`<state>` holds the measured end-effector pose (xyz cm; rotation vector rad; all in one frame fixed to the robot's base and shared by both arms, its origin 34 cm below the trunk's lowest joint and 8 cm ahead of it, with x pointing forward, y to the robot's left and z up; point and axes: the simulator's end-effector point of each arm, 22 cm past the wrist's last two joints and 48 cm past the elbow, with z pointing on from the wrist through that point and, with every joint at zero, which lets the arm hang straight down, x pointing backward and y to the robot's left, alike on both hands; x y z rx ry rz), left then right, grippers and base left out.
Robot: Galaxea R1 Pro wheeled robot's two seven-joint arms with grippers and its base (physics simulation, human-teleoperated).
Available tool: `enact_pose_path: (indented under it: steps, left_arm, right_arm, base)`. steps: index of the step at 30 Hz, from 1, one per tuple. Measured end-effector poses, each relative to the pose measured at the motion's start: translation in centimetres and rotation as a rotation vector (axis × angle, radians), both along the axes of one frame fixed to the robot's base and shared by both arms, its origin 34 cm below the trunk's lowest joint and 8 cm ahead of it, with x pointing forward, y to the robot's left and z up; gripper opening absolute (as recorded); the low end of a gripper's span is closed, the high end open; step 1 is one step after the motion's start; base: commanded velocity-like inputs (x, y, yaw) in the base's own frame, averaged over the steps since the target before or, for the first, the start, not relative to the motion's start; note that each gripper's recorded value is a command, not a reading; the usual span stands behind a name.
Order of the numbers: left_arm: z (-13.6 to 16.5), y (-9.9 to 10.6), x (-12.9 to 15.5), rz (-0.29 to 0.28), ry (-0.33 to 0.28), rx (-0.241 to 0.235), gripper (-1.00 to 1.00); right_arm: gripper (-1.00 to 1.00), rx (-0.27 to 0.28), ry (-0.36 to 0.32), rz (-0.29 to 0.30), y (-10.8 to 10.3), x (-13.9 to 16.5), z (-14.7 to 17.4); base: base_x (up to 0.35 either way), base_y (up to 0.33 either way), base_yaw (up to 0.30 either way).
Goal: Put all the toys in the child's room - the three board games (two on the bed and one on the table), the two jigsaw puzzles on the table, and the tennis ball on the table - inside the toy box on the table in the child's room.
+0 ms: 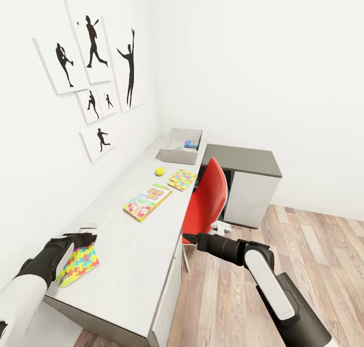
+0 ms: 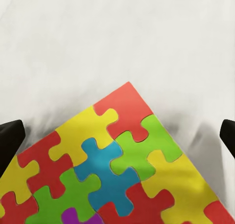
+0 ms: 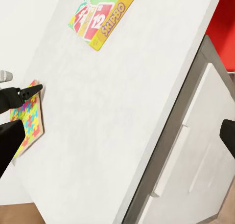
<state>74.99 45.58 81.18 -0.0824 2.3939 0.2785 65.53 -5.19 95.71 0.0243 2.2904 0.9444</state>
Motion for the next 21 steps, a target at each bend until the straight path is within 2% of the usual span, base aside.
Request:
enact_pose_path:
  steps: [21]
  left_arm:
    - [-0.04,0.02,-0.02,0.0,0.002,-0.001,1.0]
  right_arm:
    - [1.0,0.0,0.0,0.001,0.03,0.0,-0.02]
  base:
    - [-0.067,0.0,0.0]
